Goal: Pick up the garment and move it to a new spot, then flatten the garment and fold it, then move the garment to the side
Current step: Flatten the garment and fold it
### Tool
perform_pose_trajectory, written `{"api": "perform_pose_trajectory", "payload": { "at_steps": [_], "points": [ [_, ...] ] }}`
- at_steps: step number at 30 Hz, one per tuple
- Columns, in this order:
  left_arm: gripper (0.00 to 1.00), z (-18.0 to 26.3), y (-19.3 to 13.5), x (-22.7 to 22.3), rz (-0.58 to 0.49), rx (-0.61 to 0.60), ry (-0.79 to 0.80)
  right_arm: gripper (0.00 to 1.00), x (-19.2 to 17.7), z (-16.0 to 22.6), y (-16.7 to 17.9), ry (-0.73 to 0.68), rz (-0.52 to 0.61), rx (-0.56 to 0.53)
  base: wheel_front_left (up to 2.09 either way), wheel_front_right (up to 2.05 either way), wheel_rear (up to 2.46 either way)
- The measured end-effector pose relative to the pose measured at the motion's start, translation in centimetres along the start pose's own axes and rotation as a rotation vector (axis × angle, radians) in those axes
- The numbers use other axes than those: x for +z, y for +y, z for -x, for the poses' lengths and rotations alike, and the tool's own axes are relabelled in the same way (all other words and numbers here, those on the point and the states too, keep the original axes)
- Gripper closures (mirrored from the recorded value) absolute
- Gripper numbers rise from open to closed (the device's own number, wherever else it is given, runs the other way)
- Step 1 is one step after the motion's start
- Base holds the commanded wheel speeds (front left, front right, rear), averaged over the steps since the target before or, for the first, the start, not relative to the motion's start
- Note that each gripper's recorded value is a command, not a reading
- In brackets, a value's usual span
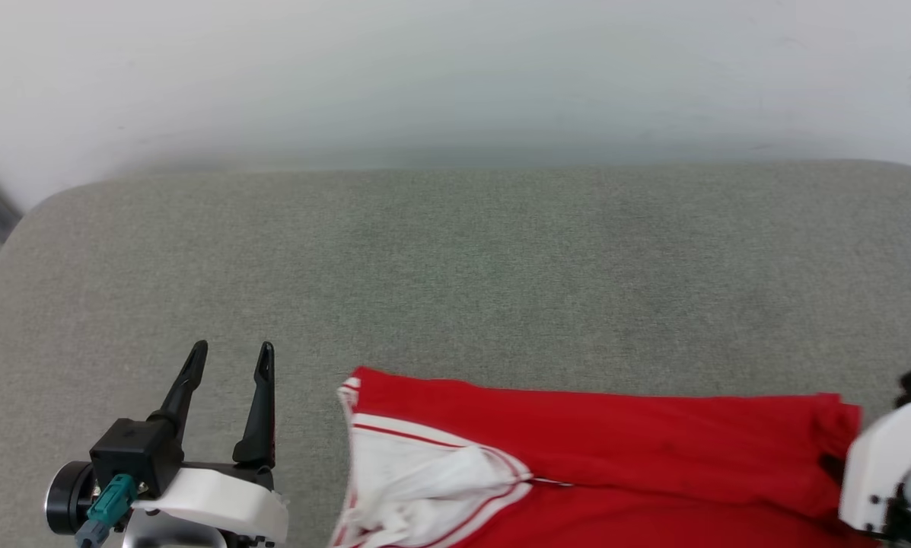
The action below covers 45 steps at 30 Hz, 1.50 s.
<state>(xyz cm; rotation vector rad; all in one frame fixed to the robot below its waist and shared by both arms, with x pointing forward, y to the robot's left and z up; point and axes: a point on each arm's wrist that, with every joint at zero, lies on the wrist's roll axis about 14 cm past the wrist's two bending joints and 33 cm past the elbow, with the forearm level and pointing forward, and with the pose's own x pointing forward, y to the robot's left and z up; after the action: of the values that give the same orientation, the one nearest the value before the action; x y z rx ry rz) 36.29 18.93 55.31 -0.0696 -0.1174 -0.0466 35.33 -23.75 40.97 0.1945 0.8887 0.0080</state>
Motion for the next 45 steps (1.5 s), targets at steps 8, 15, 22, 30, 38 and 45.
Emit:
{"api": "perform_pose_trajectory", "payload": {
  "at_steps": [8,15,22,30,38,45],
  "points": [
    [0.00,-0.3,-0.9,-0.1,0.011,-0.024,0.007,1.00,0.0,2.2,-3.0,-0.020,-0.220,-0.037,0.00,0.00,0.00],
    [0.00,-0.1,-0.8,-0.1,0.012,-0.022,0.008,1.00,0.9,3.1,3.2,0.037,-0.429,0.325,0.00,0.00,0.00],
    [0.00,0.3,-0.1,-0.3,0.013,0.002,0.019,1.00,0.1,2.6,11.0,0.169,-0.587,0.732,0.00,0.00,0.00],
    [0.00,0.4,0.8,-0.7,0.020,0.032,0.031,1.00,-0.4,1.7,18.9,0.277,-0.619,0.941,0.00,0.00,0.00],
    [0.00,-0.1,2.1,-1.0,0.020,0.071,0.030,1.00,-2.4,0.4,27.0,0.411,-0.562,1.033,0.00,0.00,0.00],
    [0.00,-0.3,2.9,-1.9,0.022,0.098,0.048,0.00,-3.7,-1.7,28.8,0.423,-0.526,0.977,0.00,0.00,0.00]
  ]
}}
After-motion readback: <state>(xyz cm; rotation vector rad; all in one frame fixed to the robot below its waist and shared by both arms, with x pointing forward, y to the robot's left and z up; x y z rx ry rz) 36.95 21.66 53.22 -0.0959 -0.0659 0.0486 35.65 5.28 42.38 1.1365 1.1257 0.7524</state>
